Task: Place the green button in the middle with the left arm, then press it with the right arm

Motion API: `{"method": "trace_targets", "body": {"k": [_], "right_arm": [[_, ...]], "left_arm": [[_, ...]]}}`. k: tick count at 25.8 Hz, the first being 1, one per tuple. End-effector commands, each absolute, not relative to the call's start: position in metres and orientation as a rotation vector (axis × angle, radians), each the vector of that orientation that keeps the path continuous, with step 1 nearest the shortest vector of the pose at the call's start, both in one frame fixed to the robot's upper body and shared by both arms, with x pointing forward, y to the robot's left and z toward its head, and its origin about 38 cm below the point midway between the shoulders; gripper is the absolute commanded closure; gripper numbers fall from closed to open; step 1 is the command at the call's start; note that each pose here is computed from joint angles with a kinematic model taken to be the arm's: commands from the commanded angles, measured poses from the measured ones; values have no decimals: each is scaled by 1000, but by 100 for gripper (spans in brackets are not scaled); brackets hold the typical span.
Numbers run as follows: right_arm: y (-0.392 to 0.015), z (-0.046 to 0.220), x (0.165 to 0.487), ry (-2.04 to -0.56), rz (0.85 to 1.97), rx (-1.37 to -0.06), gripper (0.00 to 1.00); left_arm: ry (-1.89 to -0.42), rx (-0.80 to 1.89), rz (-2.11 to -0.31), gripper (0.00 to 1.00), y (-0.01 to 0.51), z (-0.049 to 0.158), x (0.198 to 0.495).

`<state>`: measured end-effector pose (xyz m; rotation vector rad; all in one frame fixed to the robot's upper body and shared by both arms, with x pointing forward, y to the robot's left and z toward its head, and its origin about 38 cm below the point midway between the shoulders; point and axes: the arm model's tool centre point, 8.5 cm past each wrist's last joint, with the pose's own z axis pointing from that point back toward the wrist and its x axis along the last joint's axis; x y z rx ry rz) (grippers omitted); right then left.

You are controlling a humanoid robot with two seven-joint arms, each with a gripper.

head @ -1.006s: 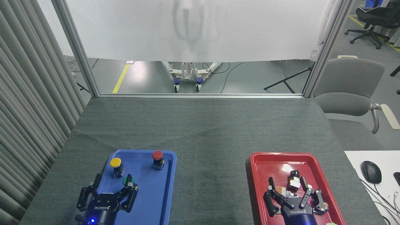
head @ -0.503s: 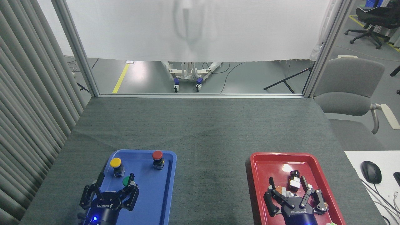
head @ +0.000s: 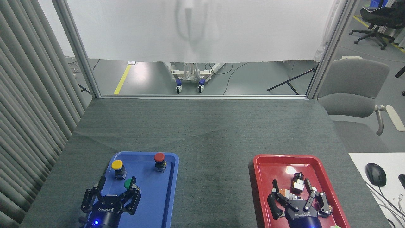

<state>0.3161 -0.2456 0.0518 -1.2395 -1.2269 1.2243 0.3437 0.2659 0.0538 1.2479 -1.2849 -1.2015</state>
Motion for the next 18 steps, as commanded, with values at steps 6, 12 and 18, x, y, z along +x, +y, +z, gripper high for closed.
{"method": "trace_targets", "body": {"k": [6,12,18], "right_arm": [[-252,57,321,-1221,1212,-1261,0],[-254,60,325,-1227,1205,-1270,0],[-254,60,325,-1227,1205,-1270,0]], "left_arm": [[-1283,1248,-1202,0,266,53,344],[-1282,1248,-1202,0,266,53,343],[-1289,1247,-1202,0,264,53,343]]}}
